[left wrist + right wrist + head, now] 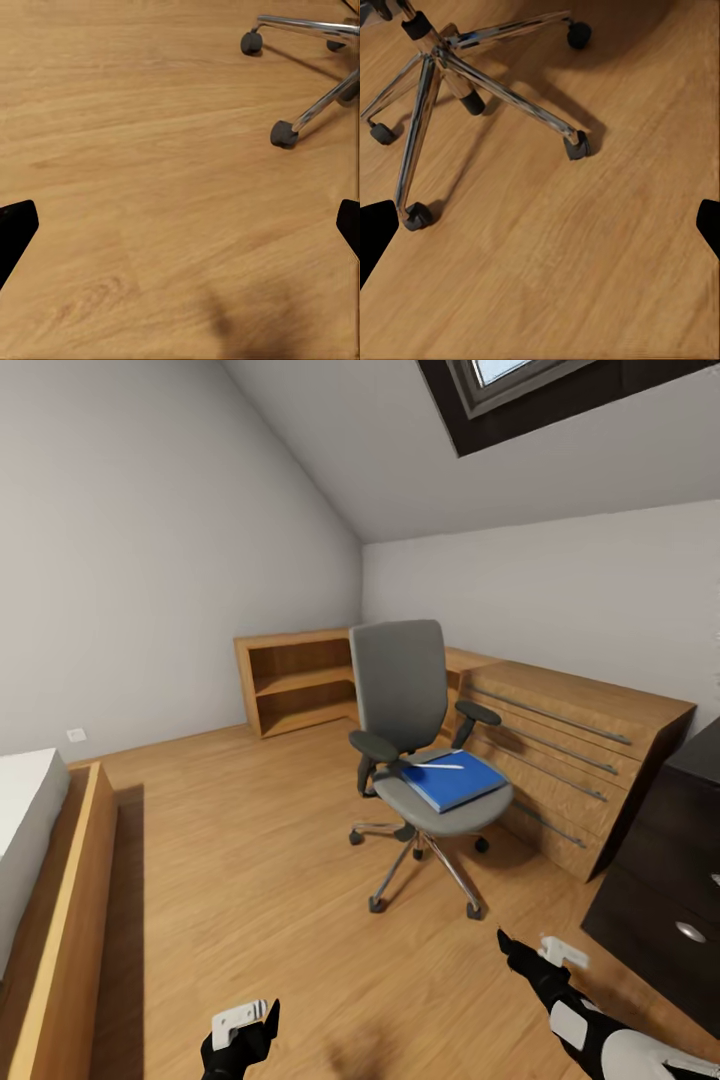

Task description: In the bedroom, organize the workspace by keeping the computer under the desk, ensuring the monitor is on the desk, placing the keyboard on the desk next to the monitor, placing the mouse on the desk next to the keyboard, moving the folder from the swivel chair onto the desk next to the mouse, stacking the notebook on top of the folder with the pen on top of the notebook, and positioning the swivel chair next to the desk.

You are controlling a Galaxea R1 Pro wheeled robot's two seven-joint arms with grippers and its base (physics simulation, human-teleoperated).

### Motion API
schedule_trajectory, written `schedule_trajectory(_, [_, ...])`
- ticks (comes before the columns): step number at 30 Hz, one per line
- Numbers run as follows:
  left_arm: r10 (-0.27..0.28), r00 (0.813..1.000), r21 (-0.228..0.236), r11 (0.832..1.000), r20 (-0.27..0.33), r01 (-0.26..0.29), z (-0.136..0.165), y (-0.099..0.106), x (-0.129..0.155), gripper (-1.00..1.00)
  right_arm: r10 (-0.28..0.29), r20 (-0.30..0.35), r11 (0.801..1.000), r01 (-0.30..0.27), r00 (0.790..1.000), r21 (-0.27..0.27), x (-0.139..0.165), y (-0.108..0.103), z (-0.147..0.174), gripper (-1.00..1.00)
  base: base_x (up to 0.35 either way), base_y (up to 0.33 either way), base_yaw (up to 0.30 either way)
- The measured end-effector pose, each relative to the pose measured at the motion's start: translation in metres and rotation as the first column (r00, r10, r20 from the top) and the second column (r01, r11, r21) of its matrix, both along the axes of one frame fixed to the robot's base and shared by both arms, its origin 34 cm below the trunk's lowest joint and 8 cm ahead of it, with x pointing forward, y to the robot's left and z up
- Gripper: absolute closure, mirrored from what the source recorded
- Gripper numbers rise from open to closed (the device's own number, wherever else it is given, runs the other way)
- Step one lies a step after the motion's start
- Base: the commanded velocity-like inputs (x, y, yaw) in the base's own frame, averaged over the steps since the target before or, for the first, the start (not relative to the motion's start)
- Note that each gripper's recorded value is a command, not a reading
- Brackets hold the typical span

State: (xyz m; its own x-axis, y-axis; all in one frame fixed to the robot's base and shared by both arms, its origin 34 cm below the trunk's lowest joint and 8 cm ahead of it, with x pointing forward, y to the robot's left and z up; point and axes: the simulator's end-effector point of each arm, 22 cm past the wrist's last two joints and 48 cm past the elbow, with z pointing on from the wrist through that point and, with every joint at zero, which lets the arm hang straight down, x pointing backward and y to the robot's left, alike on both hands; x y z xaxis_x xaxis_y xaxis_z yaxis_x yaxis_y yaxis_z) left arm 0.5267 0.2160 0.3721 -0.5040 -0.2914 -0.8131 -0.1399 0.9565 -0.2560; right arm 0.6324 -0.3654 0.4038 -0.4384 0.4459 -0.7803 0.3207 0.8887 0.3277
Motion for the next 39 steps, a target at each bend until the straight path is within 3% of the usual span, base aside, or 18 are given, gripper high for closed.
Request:
schedule_trajectory(12, [0.001, 1.000, 0.000, 1.000, 0.011, -0.001, 0.031, 0.000, 0.008, -1.00, -0.085, 0.036, 0.991, 0.088, 0.996, -0.097, -0.035, 0.003, 0.010, -1.00, 0.000, 0.000, -0.174])
schedule_trajectory(21, [0.002, 1.000, 0.001, 1.000, 0.015, -0.002, 0.040, 0.001, 0.010, -1.00, -0.098, 0.053, 0.989, 0.103, 0.994, -0.109, -0.036, -0.001, 0.021, -1.00, 0.000, 0.000, -0.198])
schedule_trajectory(29, [0.000, 0.999, 0.004, 1.000, -0.042, 0.000, 0.019, 0.002, -0.010, -1.00, -0.095, 0.061, 0.989, 0.101, 0.994, -0.105, -0.035, 0.003, 0.024, -1.00, 0.000, 0.000, -0.187])
schedule_trajectory(39, [0.008, 0.998, 0.035, 0.999, -0.069, -0.006, 0.009, 0.024, -0.021, -1.00, -0.095, 0.070, 0.989, 0.102, 0.993, -0.103, -0.034, 0.005, 0.028, -1.00, 0.000, 0.000, -0.190])
